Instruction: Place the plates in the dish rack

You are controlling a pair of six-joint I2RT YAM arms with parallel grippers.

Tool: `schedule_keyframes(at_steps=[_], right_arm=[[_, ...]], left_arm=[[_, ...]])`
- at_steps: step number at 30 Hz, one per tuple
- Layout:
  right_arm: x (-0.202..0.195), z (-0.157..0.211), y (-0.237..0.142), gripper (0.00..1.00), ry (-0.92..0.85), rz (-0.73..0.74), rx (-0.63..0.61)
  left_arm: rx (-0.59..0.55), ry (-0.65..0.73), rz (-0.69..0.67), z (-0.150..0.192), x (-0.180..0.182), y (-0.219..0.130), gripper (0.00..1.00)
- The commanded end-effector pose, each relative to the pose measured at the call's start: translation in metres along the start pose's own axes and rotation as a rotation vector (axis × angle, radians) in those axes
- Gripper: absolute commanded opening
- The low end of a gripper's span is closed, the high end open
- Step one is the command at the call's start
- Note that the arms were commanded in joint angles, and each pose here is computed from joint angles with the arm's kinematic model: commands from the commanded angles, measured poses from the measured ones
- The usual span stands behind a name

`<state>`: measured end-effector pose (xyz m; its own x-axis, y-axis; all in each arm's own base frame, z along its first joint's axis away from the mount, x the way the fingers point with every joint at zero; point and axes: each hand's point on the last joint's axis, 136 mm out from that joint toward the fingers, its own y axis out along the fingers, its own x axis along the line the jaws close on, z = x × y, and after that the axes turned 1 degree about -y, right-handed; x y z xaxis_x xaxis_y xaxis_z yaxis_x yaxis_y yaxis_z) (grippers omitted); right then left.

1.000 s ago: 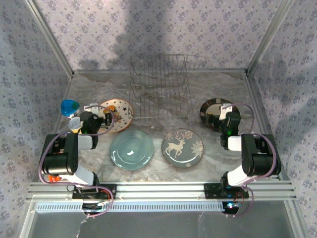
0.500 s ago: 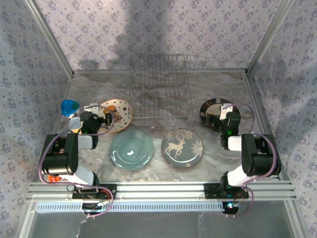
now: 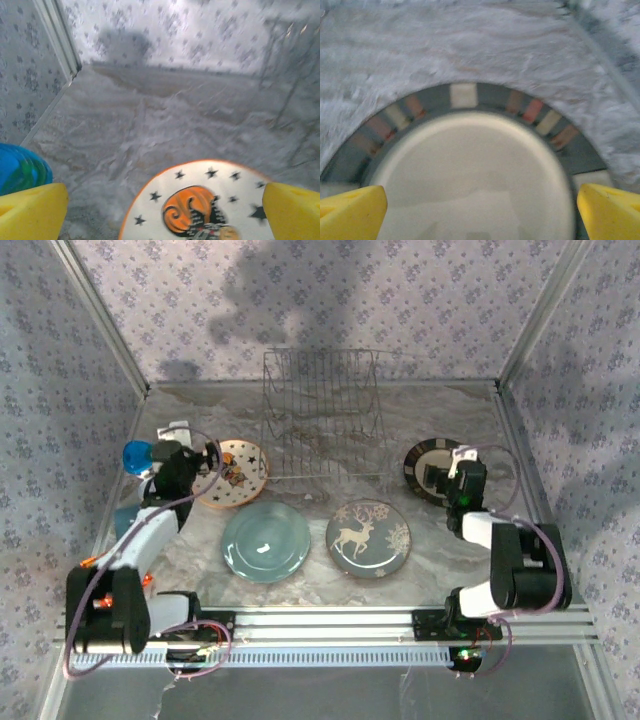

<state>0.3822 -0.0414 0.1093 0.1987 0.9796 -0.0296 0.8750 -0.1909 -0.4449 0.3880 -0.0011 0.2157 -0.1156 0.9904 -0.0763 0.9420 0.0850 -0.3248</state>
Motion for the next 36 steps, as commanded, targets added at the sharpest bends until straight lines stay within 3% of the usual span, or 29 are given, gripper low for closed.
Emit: schedule_keyframes(at_steps=[1, 5, 8, 12, 17, 27, 36], right_arm=[[-0.039, -0.034, -0.031, 1.0, 0.286, 0.16, 0.056], [-0.037, -0.073, -0.075, 1.0, 0.521, 0.109, 0.084], [-0.028, -0.073, -0.096, 1.0, 0.72, 0.069, 0.179], [-0.009, -0.039, -0.102, 1.0, 0.876, 0.03, 0.348], [0.005, 0.008, -0.097, 0.96, 0.991, -0.018, 0.415], [-0.011, 0.075, -0.097, 0.91, 1.138, 0.034, 0.459], [-0.015, 0.074, -0.077, 0.85, 1.154, -0.094, 0.439]], left_arm=[[0.101, -0.121, -0.045, -0.018, 0.001, -0.03, 0.99], [0.194, -0.236, 0.149, -0.054, -0.039, -0.05, 0.99], [0.236, -0.163, 0.322, -0.082, -0.084, -0.063, 1.0], [0.217, 0.057, 0.488, -0.103, -0.146, -0.085, 1.0], [0.215, 0.213, 0.553, -0.08, -0.184, -0.082, 0.99], [0.238, 0.262, 0.556, -0.03, -0.186, -0.071, 0.99], [0.252, 0.283, 0.521, -0.017, -0.187, -0.068, 1.0]])
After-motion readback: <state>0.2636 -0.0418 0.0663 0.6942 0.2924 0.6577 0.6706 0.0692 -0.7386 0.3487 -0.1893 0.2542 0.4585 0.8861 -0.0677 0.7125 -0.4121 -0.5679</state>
